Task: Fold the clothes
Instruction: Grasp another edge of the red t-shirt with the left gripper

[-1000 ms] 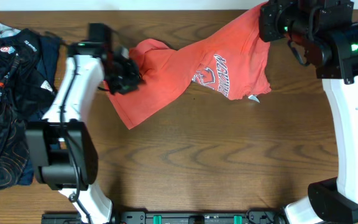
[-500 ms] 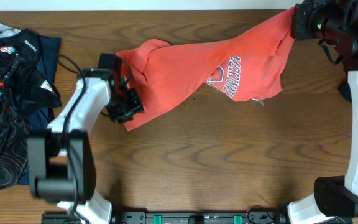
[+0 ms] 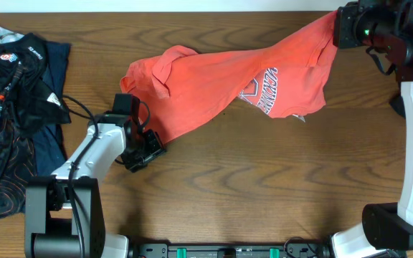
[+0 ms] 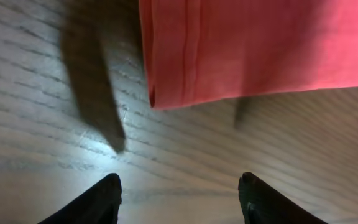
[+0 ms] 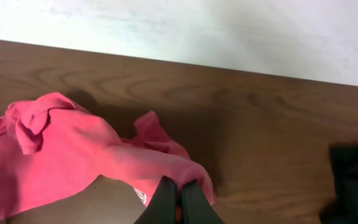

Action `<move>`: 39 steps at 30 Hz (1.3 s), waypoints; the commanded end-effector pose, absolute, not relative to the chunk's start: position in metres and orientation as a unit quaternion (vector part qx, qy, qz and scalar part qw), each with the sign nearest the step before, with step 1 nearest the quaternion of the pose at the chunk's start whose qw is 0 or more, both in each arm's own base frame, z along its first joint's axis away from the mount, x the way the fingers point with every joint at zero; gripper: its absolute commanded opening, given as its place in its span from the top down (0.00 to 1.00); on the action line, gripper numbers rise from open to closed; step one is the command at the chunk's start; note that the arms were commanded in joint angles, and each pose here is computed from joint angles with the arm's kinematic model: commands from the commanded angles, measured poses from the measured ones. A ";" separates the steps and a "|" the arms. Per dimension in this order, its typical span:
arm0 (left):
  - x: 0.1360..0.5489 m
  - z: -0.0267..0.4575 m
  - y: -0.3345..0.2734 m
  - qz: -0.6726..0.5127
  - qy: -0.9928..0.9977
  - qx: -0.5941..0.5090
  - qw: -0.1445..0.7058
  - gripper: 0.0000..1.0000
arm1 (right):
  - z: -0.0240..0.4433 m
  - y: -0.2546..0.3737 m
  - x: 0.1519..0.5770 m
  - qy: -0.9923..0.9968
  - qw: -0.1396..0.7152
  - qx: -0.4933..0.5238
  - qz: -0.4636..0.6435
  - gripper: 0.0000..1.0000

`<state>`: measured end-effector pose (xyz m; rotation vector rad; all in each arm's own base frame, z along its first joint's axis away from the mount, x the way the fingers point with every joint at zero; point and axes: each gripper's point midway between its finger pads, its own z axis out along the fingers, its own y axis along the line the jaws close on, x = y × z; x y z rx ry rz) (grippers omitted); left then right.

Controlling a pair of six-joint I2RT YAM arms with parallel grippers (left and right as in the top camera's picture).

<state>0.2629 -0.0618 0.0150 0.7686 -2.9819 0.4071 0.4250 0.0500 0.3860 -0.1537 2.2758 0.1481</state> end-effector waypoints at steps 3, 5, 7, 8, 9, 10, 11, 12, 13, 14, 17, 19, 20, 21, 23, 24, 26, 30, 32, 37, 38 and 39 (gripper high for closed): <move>0.275 0.018 -0.063 0.144 -0.950 0.276 0.000 0.34 | 0.396 0.051 0.423 0.899 0.427 -0.070 0.061 0.99; 0.280 0.017 -0.061 0.139 -0.947 0.289 -0.011 0.32 | 0.396 0.051 0.423 0.899 0.427 -0.070 0.061 0.99; 0.285 0.016 -0.057 0.131 -0.945 0.299 -0.022 0.31 | 0.396 0.052 0.423 0.899 0.427 -0.072 0.065 0.99; 0.287 0.015 -0.057 0.131 -0.945 0.300 -0.024 0.30 | 0.396 0.054 0.422 0.899 0.426 -0.076 0.068 0.99; 0.288 0.013 -0.056 0.130 -0.944 0.301 -0.026 0.30 | 0.397 0.055 0.422 0.899 0.426 -0.077 0.071 0.99; 0.288 0.011 -0.055 0.127 -0.944 0.305 -0.024 0.30 | 0.396 0.055 0.422 0.898 0.426 -0.078 0.071 0.99; 0.287 0.009 -0.055 0.125 -0.943 0.309 -0.021 0.30 | 0.396 0.055 0.422 0.898 0.426 -0.078 0.071 0.99; 0.287 0.007 -0.055 0.124 -0.942 0.311 -0.018 0.30 | 0.396 0.055 0.422 0.898 0.426 -0.079 0.071 0.99; 0.286 0.005 -0.055 0.122 -0.942 0.313 -0.014 0.30 | 0.396 0.055 0.422 0.898 0.426 -0.079 0.071 0.99; 0.285 0.002 -0.055 0.120 -0.941 0.315 -0.011 0.30 | 0.396 0.055 0.422 0.898 0.426 -0.079 0.071 0.99; 0.283 -0.006 -0.055 0.116 -0.940 0.320 0.001 0.30 | 0.396 0.055 0.422 0.898 0.426 -0.079 0.071 0.99; 0.283 -0.011 -0.055 0.115 -0.939 0.324 0.006 0.30 | 0.396 0.055 0.422 0.898 0.426 -0.079 0.071 0.99; 0.284 -0.013 -0.055 0.115 -0.938 0.326 0.005 0.30 | 0.396 0.055 0.422 0.898 0.426 -0.079 0.071 0.99; 0.285 -0.014 -0.055 0.115 -0.937 0.329 0.005 0.30 | 0.396 0.055 0.422 0.898 0.426 -0.079 0.071 0.99; 0.288 -0.016 -0.055 0.117 -0.935 0.334 0.003 0.31 | 0.396 0.056 0.422 0.899 0.425 -0.080 0.072 0.99; 0.290 -0.017 -0.056 0.119 -0.935 0.335 0.001 0.34 | 0.396 0.056 0.421 0.899 0.424 -0.080 0.072 0.99; 0.291 -0.018 -0.056 0.120 -0.932 0.342 0.001 0.41 | 0.395 0.057 0.421 0.900 0.423 -0.081 0.072 0.99; 0.291 -0.021 -0.056 0.119 -0.930 0.348 0.002 0.54 | 0.395 0.058 0.420 0.900 0.422 -0.081 0.073 0.99; 0.293 -0.023 -0.056 0.120 -0.930 0.347 0.001 0.68 | 0.395 0.058 0.420 0.900 0.421 -0.081 0.073 0.99; 0.311 -0.025 -0.048 0.118 -0.929 0.350 -0.036 0.94 | 0.391 0.057 0.417 0.904 0.413 -0.083 0.072 0.99; 0.316 -0.023 -0.045 0.121 -0.927 0.353 -0.045 0.94 | 0.390 0.057 0.417 0.905 0.412 -0.083 0.072 0.99; 0.321 -0.021 -0.042 0.123 -0.924 0.357 -0.052 0.94 | 0.390 0.057 0.416 0.905 0.411 -0.082 0.071 0.99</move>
